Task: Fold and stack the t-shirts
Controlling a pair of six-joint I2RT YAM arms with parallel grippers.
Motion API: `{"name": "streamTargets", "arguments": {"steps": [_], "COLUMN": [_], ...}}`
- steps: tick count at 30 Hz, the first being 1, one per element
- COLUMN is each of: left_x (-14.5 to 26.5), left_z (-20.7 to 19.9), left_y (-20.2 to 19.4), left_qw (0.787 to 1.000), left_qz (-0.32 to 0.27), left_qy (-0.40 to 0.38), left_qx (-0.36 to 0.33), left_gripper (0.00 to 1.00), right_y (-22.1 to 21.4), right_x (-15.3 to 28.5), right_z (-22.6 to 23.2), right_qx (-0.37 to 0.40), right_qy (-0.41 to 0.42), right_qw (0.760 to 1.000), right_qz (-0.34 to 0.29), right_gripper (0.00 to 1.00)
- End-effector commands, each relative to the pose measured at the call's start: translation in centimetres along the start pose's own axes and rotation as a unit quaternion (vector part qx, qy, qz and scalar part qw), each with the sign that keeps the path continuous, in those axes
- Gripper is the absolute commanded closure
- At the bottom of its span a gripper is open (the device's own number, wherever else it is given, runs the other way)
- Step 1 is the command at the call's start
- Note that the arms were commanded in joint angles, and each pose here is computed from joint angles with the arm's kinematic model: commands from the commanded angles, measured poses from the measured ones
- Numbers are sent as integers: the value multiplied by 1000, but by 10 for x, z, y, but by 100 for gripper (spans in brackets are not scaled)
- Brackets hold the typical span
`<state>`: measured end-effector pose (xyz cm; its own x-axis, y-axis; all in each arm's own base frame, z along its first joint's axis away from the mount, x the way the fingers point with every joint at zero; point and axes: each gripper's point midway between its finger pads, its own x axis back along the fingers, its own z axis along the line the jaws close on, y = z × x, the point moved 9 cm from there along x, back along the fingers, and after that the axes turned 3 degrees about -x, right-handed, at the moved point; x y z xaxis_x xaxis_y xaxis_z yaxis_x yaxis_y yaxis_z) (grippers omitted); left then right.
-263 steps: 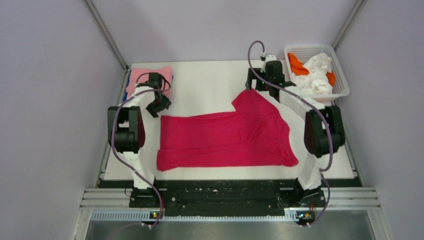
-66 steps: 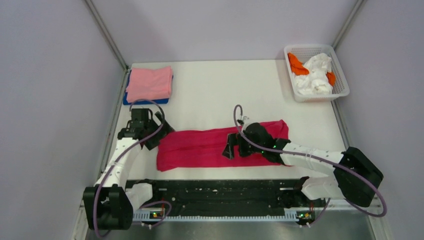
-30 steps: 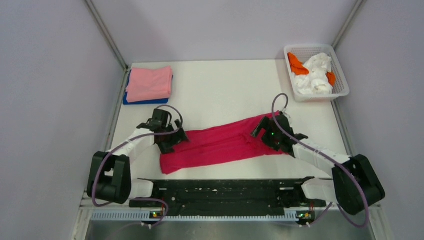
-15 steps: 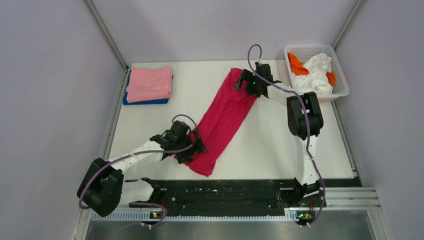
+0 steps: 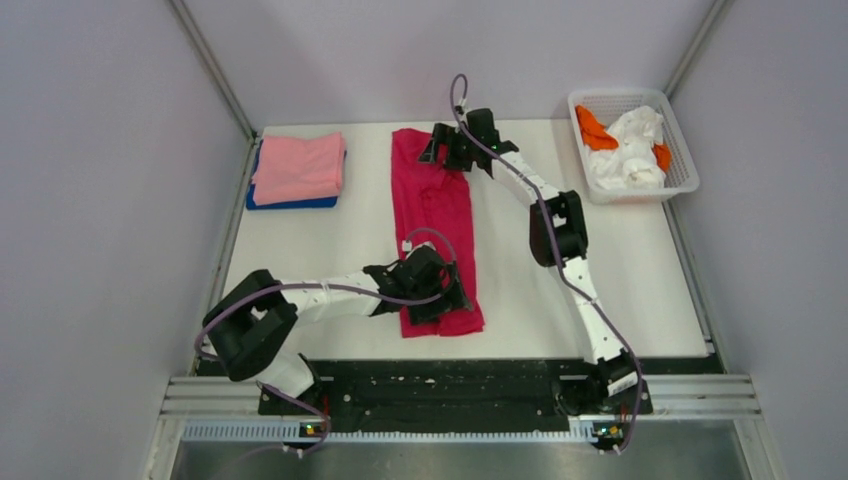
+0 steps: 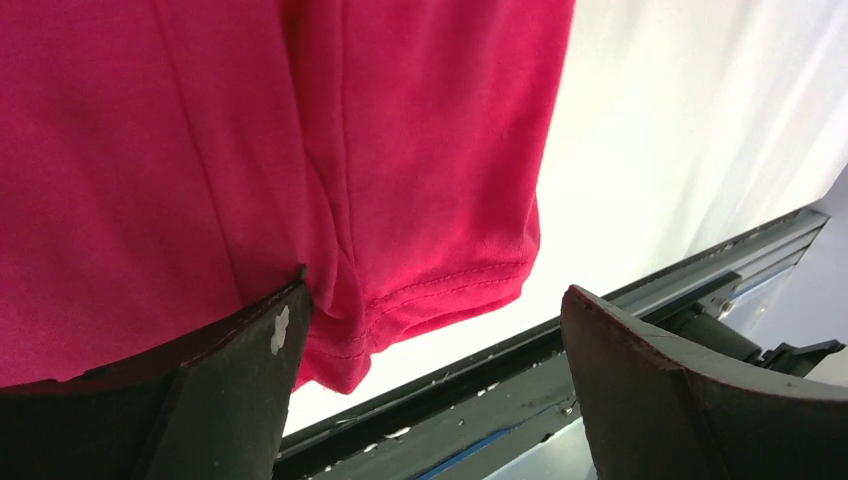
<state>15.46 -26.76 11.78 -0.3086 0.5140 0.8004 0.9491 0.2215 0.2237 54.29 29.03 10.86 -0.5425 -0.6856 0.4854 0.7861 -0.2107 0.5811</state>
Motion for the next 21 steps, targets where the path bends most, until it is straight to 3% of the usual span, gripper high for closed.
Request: {"name": "streamTargets", "arguments": {"steps": [1,7,11,16,17,21], "left_x": [10,55,86,97,98,97], "left_z": [-22,-26,8,53,55,36], "left_y": [6,17,15,2,-1,-8], "left_qw": [999,991,983,977,979,985], "left_qz": [-29,-86,-127,-144,-136,-100], "left_qy": [-16,-2,72,122,112,3], "left_qx": [-29,-102,-115,-99,-101,-137], "left_gripper": [1,1,1,1,1,1], "right_y": [7,82,84,-6,-39,-104], "right_x": [17,107,171,219,226,257], "right_z": [18,95,111,77,61,46], "right_qx": [38,132,145,100,85,28], "right_qy": [-23,-19,-87,-145,-155,-144], "right_qw": [999,985,973,978,980,985], "right_qz": [7,-113,-154,-110,-90,-92], "right_gripper": [1,1,1,1,1,1]}}
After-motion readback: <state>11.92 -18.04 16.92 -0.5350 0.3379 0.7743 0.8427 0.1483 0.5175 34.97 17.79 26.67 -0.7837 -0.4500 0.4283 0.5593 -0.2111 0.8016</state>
